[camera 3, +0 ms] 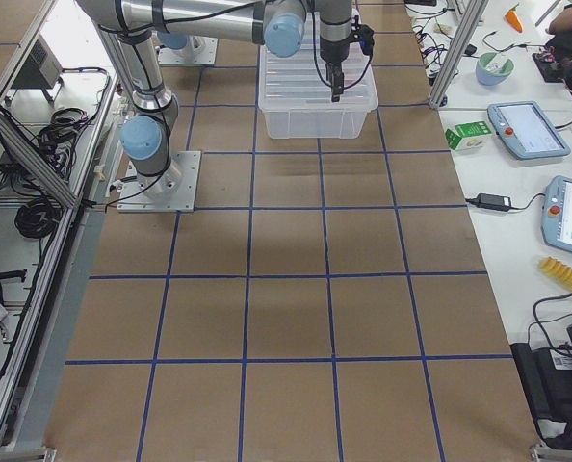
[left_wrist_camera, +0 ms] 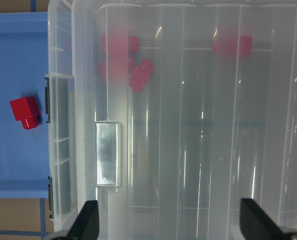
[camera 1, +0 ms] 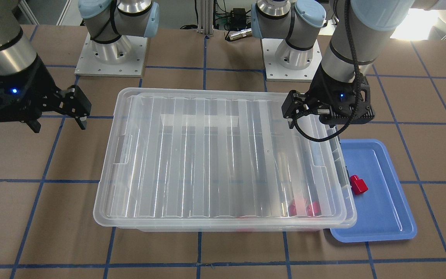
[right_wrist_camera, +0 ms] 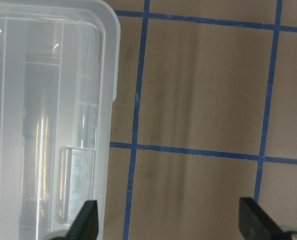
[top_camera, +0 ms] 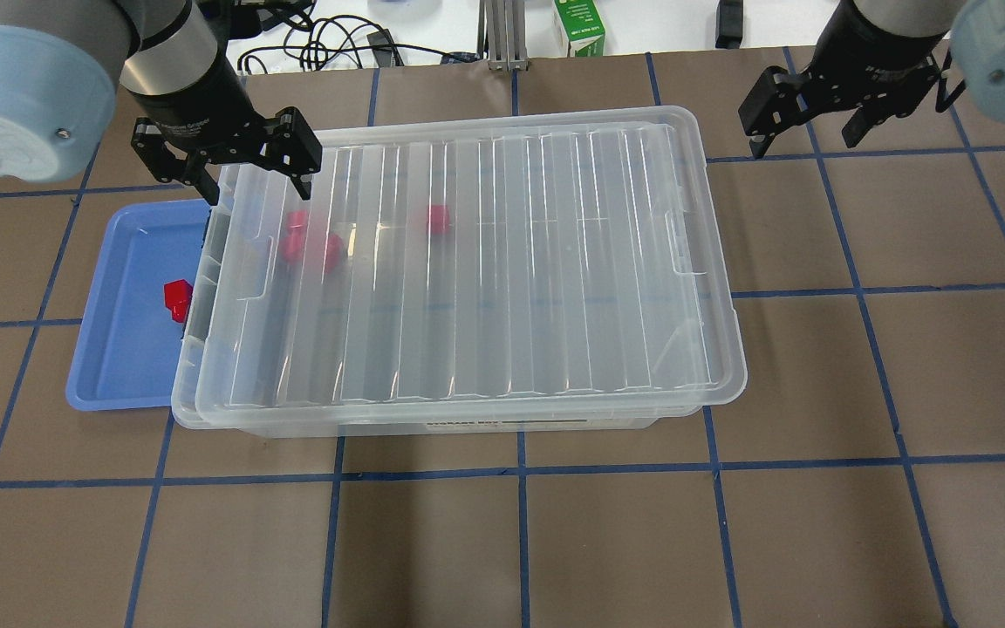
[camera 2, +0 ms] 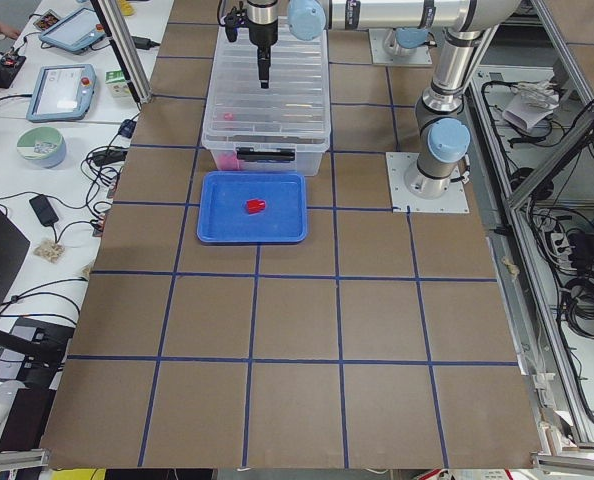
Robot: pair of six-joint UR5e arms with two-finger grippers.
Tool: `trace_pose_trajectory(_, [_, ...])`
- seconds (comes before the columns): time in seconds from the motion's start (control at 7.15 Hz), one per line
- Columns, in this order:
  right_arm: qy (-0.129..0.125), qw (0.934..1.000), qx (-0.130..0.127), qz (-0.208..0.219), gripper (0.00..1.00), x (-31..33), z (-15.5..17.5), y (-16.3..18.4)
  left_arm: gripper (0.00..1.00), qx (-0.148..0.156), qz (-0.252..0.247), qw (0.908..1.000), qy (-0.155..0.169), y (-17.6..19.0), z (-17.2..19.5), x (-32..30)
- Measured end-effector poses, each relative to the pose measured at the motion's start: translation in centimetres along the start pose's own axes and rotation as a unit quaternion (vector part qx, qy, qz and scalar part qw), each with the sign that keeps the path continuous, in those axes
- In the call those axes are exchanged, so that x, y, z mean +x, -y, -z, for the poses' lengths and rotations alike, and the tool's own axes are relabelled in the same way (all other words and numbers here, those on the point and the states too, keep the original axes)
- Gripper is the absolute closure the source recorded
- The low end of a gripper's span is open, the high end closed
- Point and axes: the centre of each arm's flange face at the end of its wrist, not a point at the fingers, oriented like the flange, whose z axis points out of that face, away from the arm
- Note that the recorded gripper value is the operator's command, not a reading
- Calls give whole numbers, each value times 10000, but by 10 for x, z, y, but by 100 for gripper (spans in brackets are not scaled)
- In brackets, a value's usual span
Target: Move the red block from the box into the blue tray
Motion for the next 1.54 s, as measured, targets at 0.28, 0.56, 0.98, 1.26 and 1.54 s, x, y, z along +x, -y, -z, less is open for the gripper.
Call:
trace_pose_trajectory(0.28, [-25, 9997, -16, -263, 0, -39, 23, -14, 0, 1, -6, 10000, -10, -1, 1, 1])
trace_pose_trajectory(0.56, [-20, 9997, -68, -235, 0, -61, 23, -21, 0, -20, -9, 10000, -4, 0, 0, 1])
trace_pose_trajectory(0.98, [-1, 9998, -81, -189, 0, -65, 22, -23, 0, 18, -4, 10000, -3, -3, 4, 1])
trace_pose_trajectory(1.26, [-13, 9998, -92, -183, 0, -65, 22, -23, 0, 16, -1, 10000, -9, -3, 4, 1])
trace_pose_trajectory(1.54, [-32, 9998, -97, -179, 0, -64, 21, -23, 0, 61, 4, 10000, -26, -4, 9, 1])
